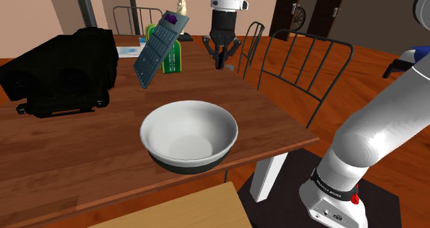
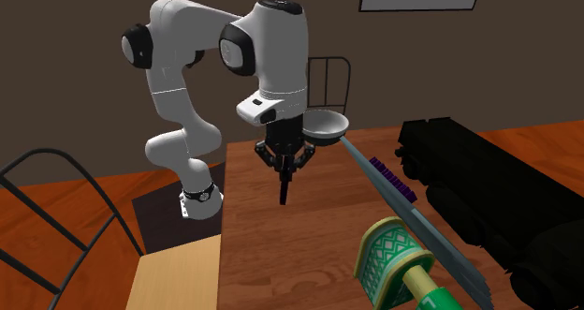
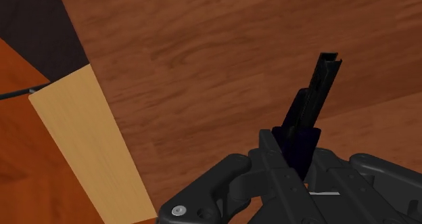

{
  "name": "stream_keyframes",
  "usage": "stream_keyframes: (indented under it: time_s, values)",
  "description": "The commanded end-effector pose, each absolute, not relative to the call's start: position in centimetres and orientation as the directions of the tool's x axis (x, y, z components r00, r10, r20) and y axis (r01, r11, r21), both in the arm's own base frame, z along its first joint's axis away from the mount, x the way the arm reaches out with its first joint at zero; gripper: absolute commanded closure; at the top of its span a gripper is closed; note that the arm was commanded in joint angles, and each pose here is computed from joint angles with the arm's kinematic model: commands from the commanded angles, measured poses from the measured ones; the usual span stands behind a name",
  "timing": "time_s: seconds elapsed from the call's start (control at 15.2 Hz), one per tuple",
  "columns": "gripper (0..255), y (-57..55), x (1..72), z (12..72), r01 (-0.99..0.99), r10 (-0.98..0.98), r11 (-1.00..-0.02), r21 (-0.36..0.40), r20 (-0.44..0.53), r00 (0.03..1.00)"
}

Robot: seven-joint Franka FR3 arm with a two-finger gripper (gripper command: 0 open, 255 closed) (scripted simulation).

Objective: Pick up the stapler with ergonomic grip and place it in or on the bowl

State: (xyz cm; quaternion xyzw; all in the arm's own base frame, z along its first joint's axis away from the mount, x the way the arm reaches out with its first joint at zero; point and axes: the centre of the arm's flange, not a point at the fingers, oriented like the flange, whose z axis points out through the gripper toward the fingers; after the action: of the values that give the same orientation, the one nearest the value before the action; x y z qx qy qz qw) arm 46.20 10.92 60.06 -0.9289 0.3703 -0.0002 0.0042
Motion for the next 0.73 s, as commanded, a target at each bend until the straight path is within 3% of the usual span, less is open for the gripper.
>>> stream_keyframes:
  time_s: [0.0, 0.66]
  values:
    - [255, 10.9, 46.1, 61.1, -0.688, -0.688, -0.726, -0.008, -0.003, 0.726]
    - [255, 10.9, 46.1, 66.4, -0.688, -0.688, -0.726, -0.008, -0.003, 0.726]
